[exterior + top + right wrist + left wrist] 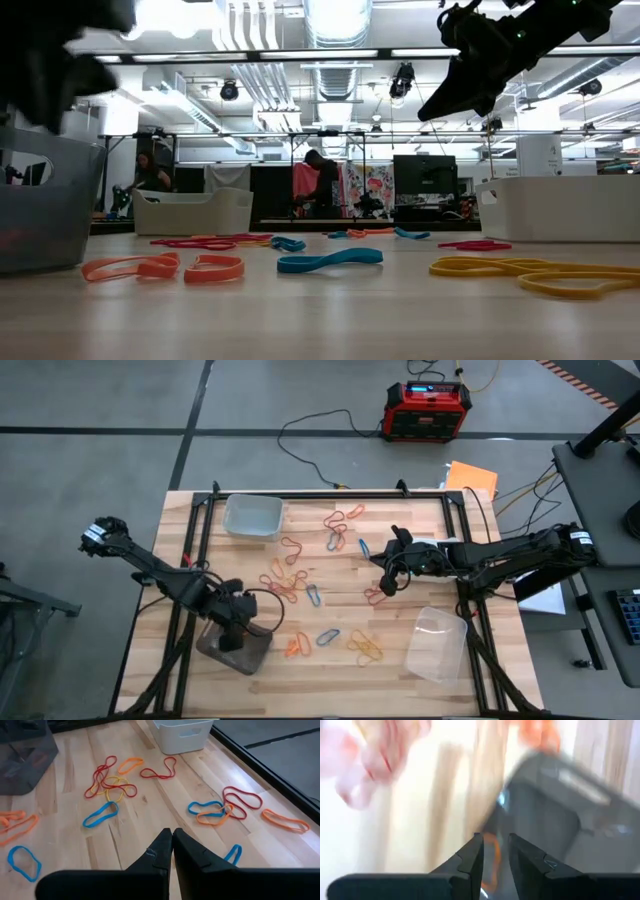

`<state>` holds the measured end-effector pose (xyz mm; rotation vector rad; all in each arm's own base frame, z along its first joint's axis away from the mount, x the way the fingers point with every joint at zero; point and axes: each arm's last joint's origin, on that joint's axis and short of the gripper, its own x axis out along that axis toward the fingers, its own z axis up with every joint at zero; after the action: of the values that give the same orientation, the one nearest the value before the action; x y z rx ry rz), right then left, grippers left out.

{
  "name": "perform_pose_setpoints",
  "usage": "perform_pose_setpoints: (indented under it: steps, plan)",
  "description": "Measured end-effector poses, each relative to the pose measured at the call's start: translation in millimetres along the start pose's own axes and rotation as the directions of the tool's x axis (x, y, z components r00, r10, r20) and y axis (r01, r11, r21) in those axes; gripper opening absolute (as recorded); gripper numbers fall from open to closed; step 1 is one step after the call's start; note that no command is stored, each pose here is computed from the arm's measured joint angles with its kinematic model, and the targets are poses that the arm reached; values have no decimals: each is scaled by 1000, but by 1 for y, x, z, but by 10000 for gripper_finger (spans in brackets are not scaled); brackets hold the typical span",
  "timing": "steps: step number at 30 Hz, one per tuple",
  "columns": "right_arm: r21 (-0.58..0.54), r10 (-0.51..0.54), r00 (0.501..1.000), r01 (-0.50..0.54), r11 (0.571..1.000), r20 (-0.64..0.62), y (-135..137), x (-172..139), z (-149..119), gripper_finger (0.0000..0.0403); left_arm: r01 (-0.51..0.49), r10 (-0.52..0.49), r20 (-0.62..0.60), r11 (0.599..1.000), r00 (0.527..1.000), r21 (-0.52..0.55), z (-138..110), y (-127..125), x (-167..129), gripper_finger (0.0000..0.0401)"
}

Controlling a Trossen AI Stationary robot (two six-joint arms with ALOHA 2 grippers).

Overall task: Sort rubber bands into baskets
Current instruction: Put the blue rubber band into the transparent bin

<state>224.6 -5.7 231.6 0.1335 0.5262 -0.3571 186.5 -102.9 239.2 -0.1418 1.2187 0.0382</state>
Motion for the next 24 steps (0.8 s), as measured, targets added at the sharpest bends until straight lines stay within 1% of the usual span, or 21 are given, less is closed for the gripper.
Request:
perform_pose_setpoints:
  steps: [2, 4, 8, 10, 13, 17, 20, 22, 24]
  plan:
    - [4, 1, 1000, -1, 1000, 1, 0, 0, 0, 9, -6, -2, 82, 995, 997, 96, 10, -2, -6, 72]
    - [13, 3, 1000, -3, 1000, 12, 0, 0, 1, 9, 6, -39, 161, 980, 986, 200, 21, -3, -10, 72]
    - [17, 7, 999, -8, 1000, 41, 0, 0, 4, 9, -19, -106, 312, 928, 944, 373, 43, 6, -13, 62]
    - [17, -3, 999, 2, 1000, 40, -1, 1, 4, 9, -33, -122, 326, 902, 937, 431, 50, 17, -10, 55]
    - [30, -29, 999, 27, 999, 45, -6, 2, 7, 9, -64, -107, 340, 888, 934, 455, 61, 42, -8, 45]
    - [33, -71, 996, 70, 997, 47, -15, 6, 15, 9, -95, -82, 350, 882, 933, 462, 71, 84, -5, 39]
    - [34, -117, 992, 116, 993, 42, -25, 14, 23, 9, -102, -117, 410, 874, 905, 475, 77, 118, -4, 39]
    - [31, -146, 989, 145, 989, 33, -32, 21, 30, 9, -109, -126, 450, 881, 884, 461, 76, 141, -2, 39]
    - [16, -178, 984, 178, 984, -9, -40, 29, 34, 9, -137, -89, 486, 902, 869, 410, 74, 162, -1, 39]
